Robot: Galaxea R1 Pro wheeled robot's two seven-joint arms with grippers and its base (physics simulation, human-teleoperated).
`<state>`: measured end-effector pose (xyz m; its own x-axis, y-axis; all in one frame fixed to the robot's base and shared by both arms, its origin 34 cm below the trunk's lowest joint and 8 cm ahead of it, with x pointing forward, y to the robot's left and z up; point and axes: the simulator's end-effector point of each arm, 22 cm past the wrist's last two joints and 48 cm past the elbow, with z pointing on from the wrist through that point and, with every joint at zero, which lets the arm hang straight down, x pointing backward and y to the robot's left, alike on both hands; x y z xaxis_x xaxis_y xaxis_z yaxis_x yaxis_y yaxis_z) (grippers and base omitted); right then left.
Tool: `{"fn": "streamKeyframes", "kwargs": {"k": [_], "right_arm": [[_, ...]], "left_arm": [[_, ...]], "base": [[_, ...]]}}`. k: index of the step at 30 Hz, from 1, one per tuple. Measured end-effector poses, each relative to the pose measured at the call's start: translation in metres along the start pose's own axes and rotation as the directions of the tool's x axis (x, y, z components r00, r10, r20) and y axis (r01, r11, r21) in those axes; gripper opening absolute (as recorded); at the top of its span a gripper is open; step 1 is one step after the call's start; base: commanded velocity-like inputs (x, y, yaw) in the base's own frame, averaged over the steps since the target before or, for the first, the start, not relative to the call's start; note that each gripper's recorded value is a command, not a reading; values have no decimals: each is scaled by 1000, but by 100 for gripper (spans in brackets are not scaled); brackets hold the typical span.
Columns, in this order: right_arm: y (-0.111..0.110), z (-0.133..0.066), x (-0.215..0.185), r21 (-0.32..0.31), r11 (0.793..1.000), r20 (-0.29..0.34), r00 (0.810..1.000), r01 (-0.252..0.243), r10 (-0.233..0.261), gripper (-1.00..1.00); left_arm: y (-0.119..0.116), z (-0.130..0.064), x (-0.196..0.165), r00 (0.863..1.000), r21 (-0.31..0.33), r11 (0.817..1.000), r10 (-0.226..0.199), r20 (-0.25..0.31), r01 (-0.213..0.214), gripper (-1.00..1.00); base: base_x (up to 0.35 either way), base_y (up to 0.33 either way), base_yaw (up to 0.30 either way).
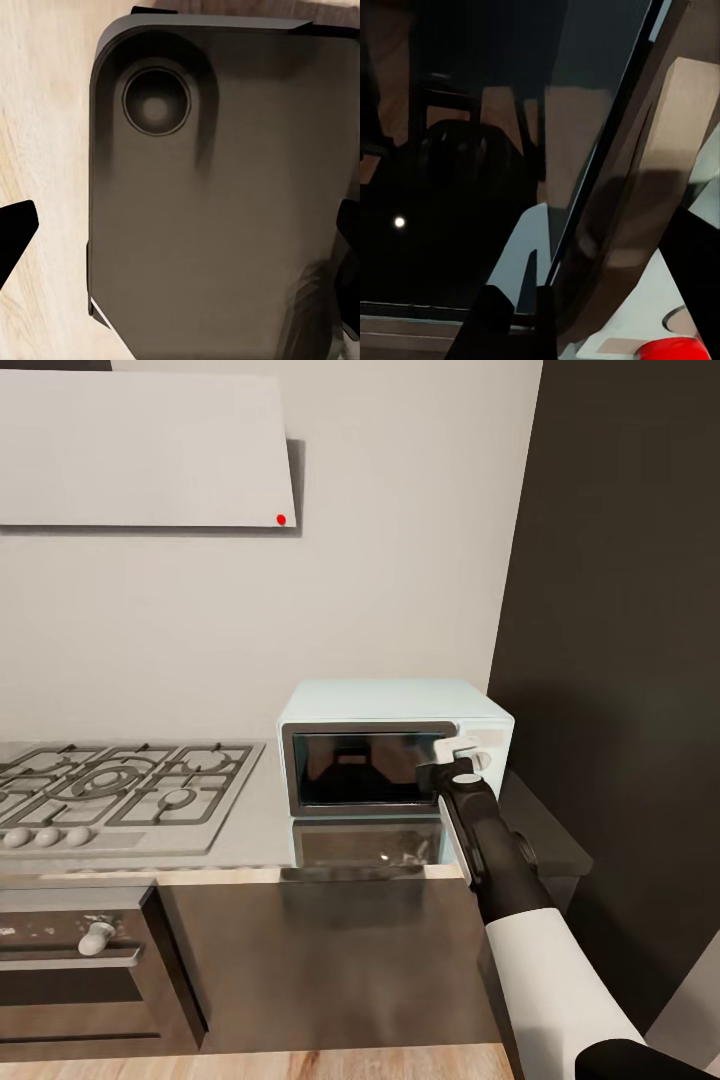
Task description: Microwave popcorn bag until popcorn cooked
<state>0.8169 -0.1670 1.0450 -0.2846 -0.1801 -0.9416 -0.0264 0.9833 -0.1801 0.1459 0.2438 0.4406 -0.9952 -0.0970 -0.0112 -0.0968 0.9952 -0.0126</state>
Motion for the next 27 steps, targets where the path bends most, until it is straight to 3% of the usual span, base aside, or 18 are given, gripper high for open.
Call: {"fn": "streamKeyframes", "kwargs": {"k": [9,18,27], "right_arm": [[0,0,0,0,1000,0,1000,-3,3,-100],[-3,0,0,12,1000,1,1000,6,-6,-100],[-7,0,0,31,999,0,1000,24,-24,-100]], "left_arm": [[0,0,0,1000,1,1000,0,0,0,100],[0,0,0,1000,1,1000,0,-1,0,100],[0,0,0,1000,0,1000,0,0,0,100]], "base": [[-2,0,0],[-238,0,0],[-18,0,0]]}}
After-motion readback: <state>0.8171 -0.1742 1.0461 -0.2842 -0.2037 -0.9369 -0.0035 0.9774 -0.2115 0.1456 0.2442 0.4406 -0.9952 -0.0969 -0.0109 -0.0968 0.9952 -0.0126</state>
